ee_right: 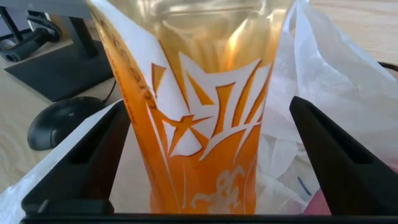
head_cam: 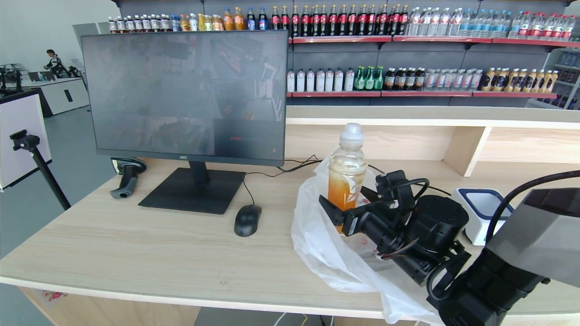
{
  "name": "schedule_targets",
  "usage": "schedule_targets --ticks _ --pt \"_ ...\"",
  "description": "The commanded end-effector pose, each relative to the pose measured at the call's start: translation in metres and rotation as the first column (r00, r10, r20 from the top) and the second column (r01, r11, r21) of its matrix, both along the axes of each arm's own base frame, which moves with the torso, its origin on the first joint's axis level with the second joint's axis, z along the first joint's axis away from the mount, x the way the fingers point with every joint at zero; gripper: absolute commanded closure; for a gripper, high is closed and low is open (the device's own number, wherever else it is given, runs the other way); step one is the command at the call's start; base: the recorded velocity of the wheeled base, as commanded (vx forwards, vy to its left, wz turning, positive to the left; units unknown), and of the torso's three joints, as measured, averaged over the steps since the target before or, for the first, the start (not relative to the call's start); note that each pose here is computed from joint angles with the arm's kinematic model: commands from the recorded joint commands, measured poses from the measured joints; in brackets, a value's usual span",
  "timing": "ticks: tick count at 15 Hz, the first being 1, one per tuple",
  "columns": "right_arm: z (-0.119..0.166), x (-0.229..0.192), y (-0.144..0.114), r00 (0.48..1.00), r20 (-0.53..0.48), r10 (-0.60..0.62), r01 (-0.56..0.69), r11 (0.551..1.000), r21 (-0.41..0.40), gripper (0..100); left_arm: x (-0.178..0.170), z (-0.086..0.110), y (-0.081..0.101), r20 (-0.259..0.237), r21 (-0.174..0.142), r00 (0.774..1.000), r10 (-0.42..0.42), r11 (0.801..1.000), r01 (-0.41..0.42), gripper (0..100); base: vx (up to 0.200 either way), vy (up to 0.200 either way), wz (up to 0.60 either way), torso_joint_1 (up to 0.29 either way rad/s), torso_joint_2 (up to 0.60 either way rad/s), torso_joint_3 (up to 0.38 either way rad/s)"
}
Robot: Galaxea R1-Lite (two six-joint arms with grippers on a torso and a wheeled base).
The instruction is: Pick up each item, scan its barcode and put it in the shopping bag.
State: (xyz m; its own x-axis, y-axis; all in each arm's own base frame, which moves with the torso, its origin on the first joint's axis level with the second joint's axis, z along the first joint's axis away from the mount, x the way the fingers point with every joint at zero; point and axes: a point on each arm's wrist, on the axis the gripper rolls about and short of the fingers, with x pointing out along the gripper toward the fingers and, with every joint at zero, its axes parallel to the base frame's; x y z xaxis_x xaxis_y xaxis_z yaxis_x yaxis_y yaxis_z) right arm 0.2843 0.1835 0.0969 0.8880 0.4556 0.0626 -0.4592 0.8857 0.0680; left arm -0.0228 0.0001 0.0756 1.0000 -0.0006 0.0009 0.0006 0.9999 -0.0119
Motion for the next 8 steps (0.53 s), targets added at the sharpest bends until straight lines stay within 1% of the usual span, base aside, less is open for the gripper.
schedule_targets --ticks 1,3,8 --pt "0.007 -0.009 -0.005 1.000 0.007 0.001 -0.001 1.000 0.003 0 0.000 0.000 0.000 0.001 0.000 1.000 0.001 1.000 -0.001 0 0.000 0.000 0.00 0.000 0.00 0.000" --pt "0.020 -0.018 -0.011 0.999 0.032 0.000 -0.001 1.000 0.010 0 0.000 0.000 0.000 0.001 0.000 1.000 0.001 1.000 -0.001 0 0.000 0.000 0.00 0.000 0.00 0.000" --pt "0.028 -0.040 -0.027 1.000 0.025 -0.010 0.010 1.000 0.004 0 0.000 0.000 0.000 0.001 0.000 1.000 0.001 1.000 -0.001 0 0.000 0.000 0.00 0.000 0.00 0.000"
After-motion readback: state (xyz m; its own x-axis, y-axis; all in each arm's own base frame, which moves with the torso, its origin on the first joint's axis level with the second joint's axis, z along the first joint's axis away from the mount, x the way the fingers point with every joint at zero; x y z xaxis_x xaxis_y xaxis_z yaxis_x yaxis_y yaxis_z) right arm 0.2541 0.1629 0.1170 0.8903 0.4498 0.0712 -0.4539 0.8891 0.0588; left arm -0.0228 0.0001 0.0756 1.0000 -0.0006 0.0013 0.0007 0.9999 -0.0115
